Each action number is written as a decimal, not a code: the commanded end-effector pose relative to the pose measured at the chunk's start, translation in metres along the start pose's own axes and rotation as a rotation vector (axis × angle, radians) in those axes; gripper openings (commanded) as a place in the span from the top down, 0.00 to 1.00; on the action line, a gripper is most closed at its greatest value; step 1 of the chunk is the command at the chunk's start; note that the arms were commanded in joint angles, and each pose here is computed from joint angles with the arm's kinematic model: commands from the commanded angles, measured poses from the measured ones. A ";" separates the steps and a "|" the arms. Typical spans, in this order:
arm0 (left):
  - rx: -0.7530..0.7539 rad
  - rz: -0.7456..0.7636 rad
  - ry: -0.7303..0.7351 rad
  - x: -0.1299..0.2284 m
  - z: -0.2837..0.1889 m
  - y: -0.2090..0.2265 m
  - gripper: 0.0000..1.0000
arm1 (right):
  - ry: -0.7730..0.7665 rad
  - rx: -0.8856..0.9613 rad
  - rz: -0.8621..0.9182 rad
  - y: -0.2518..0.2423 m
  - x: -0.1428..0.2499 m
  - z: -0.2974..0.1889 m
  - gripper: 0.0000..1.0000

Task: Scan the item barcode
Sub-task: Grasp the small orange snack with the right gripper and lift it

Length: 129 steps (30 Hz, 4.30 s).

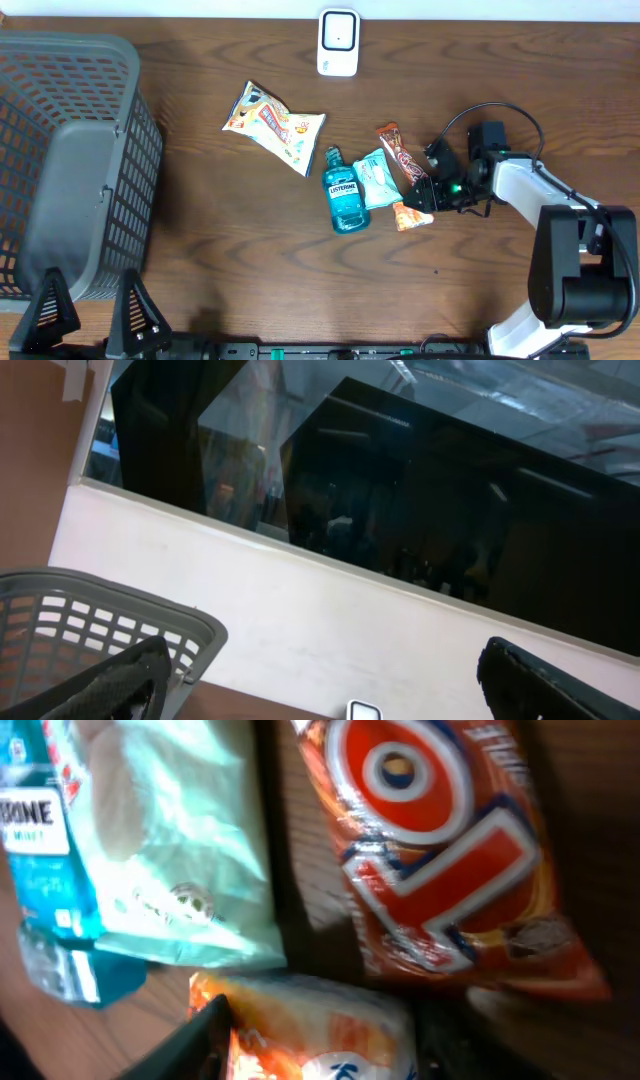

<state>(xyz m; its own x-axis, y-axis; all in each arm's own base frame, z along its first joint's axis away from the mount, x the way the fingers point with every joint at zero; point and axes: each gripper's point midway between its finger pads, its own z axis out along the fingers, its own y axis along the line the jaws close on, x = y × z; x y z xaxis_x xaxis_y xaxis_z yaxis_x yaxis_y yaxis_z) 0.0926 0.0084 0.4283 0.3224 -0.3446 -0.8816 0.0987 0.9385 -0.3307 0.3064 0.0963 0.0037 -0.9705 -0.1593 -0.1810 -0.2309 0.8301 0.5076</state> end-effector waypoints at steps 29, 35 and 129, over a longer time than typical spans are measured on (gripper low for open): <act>-0.012 0.018 -0.008 0.000 -0.001 0.002 0.02 | 0.278 0.069 -0.023 -0.026 0.081 0.025 0.47; -0.012 0.018 -0.010 0.000 -0.001 0.002 0.02 | 0.315 0.063 -0.075 -0.023 0.089 0.036 0.53; 0.085 -0.008 0.481 0.289 0.048 0.051 0.02 | -0.263 -0.059 0.481 0.147 0.013 -0.147 0.98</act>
<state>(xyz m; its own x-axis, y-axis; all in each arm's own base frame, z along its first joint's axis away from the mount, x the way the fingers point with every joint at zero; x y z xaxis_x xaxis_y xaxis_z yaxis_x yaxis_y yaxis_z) 0.2365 -0.0428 0.1741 -0.1490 -0.3087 -0.9394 0.1813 0.9254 -0.3328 0.2481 0.1363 0.1946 -0.9242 0.3637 -0.1167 0.2180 0.7530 0.6209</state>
